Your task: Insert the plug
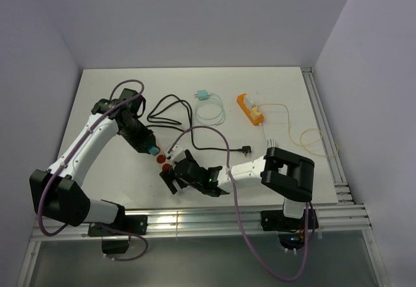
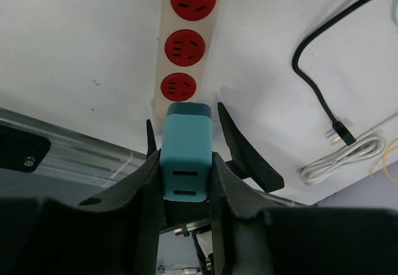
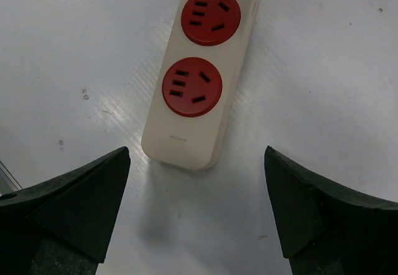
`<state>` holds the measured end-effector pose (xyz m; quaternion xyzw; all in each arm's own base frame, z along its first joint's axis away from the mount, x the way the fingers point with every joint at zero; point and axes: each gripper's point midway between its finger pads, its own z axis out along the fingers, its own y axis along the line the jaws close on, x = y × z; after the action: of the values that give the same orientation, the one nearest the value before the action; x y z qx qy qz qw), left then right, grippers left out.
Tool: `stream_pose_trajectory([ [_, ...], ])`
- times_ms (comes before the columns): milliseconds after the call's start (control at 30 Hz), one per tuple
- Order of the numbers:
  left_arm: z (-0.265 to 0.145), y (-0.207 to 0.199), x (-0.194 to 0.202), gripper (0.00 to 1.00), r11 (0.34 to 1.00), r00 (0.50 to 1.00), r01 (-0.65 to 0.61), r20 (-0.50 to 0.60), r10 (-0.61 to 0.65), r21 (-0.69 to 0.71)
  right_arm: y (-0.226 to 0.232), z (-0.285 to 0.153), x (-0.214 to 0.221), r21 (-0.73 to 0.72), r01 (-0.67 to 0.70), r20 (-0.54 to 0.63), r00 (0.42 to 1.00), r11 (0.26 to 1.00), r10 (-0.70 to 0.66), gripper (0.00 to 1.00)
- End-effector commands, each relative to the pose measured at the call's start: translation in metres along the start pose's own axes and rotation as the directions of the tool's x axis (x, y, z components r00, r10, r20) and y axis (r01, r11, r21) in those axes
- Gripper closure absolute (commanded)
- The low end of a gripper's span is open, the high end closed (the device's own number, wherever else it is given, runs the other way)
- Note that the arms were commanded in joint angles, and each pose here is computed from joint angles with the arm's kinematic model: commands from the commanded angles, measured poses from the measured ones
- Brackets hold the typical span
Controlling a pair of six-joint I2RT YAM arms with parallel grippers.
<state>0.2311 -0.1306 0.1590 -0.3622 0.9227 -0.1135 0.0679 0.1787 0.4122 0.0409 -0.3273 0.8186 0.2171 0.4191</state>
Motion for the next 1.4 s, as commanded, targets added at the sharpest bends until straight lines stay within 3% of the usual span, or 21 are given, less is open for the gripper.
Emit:
stream_pose_trajectory([
  [0,-0.003,0.005,-0.007,1.00,0.993,0.994,0.109,0.031,-0.108,-0.052,0.007,0.008,-0.022,-0.012,-0.026,0.096,0.995,1.000,0.027,0.05],
  [367,0.021,0.024,-0.022,1.00,0.971,0.986,0.169,0.030,-0.167,-0.170,0.005,0.022,-0.008,0.016,-0.014,0.073,0.997,1.000,0.012,0.22],
  [467,0.024,0.020,-0.026,1.00,0.973,0.986,0.168,0.030,-0.165,-0.160,0.004,0.026,-0.004,0.023,-0.012,0.069,0.998,1.000,0.010,0.33],
  [533,0.024,0.017,-0.028,1.00,0.974,0.987,0.163,0.031,-0.160,-0.156,0.005,0.027,-0.004,0.017,-0.014,0.067,0.998,1.000,0.013,0.48],
  [567,0.026,0.016,-0.029,1.00,0.974,0.987,0.161,0.027,-0.159,-0.157,0.006,0.027,-0.002,0.013,-0.012,0.062,0.998,1.000,0.012,0.61],
  [633,0.027,0.015,-0.029,1.00,0.975,0.987,0.158,0.026,-0.156,-0.158,0.007,0.027,-0.002,0.007,-0.017,0.062,0.998,1.000,0.017,0.79],
  [767,0.036,0.016,-0.033,1.00,0.972,0.989,0.151,0.029,-0.148,-0.183,0.009,0.030,0.004,0.001,-0.008,0.039,0.999,1.000,0.008,0.99],
  [1167,0.061,0.003,-0.047,1.00,0.969,0.993,0.118,0.007,-0.119,-0.216,0.010,0.029,0.013,-0.010,-0.002,0.007,1.000,1.000,0.002,1.00],
  [1367,0.064,-0.002,-0.067,1.00,0.972,0.997,0.053,0.063,-0.039,-0.231,0.012,0.031,0.014,-0.020,-0.007,0.001,1.000,1.000,0.007,1.00],
])
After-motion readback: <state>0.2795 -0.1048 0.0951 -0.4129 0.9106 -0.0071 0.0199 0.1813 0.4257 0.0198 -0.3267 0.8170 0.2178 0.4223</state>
